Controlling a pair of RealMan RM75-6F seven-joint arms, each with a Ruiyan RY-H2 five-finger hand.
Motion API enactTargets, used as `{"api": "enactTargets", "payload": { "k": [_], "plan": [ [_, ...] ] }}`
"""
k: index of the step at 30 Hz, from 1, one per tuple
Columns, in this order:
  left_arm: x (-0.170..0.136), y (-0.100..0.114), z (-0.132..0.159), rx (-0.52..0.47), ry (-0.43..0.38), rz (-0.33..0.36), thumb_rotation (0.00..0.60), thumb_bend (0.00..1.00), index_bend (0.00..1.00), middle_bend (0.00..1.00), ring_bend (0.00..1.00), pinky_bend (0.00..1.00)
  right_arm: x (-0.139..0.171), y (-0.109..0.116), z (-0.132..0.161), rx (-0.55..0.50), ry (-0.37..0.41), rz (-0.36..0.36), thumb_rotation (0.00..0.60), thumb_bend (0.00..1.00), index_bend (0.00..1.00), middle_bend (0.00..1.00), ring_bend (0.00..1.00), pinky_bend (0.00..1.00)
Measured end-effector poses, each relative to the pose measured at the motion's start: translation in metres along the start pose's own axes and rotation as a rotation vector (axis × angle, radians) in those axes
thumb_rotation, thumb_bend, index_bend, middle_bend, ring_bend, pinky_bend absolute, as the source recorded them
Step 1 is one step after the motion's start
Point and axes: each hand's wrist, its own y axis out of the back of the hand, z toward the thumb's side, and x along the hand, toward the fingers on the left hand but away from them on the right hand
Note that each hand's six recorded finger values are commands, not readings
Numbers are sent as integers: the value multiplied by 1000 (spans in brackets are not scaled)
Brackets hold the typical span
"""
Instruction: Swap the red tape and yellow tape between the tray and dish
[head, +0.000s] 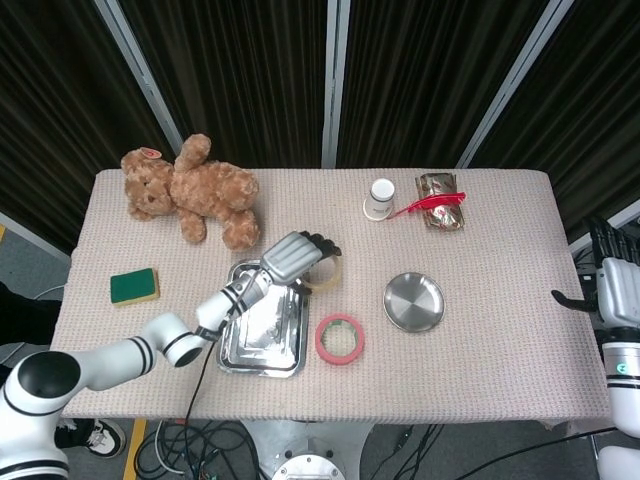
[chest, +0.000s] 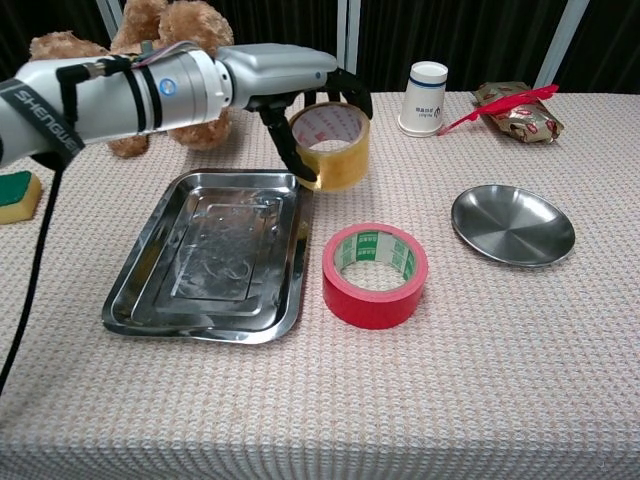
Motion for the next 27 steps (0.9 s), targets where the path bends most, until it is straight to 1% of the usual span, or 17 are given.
{"api": "enactTargets", "payload": {
  "k": [3, 5, 8, 10, 14, 20, 23, 27],
  "plan": [
    [11, -4, 8, -15, -18, -5, 600, 159, 287, 291, 253, 373, 1, 1, -5, -4, -12, -2, 600, 35, 0, 0, 0, 0],
    [15, -7, 10, -16, -24, -10, 600, 158, 237, 253, 220, 356, 1, 0, -6, -5, -13, 1, 600, 35, 0, 0, 0, 0],
    [19, -14, 9, -13, -27, -24, 600, 143, 129, 155, 123, 293, 1, -1, -6, -4, -15, 4, 600, 36, 0, 0, 0, 0],
    [20, -19, 8, -16, -27, -36, 600, 131, 94, 111, 86, 267, 1, -1, -7, -5, -15, 1, 600, 39, 0, 0, 0, 0],
    [21, -22, 7, -15, -28, -36, 600, 107, 75, 78, 62, 243, 1, -1, -7, -10, -14, -4, 600, 42, 0, 0, 0, 0],
    [18, -25, 6, -23, -36, -36, 600, 95, 74, 76, 61, 242, 2, -1, -9, -10, -19, -7, 600, 42, 0, 0, 0, 0],
    [11, -21, 3, -27, -35, -23, 600, 94, 74, 76, 62, 242, 3, 1, -11, -11, -22, -12, 600, 42, 0, 0, 0, 0],
    [-10, -10, -4, -28, -29, 0, 600, 92, 74, 81, 61, 241, 3, 2, -14, -4, -27, -13, 600, 42, 0, 0, 0, 0]
  ]
}}
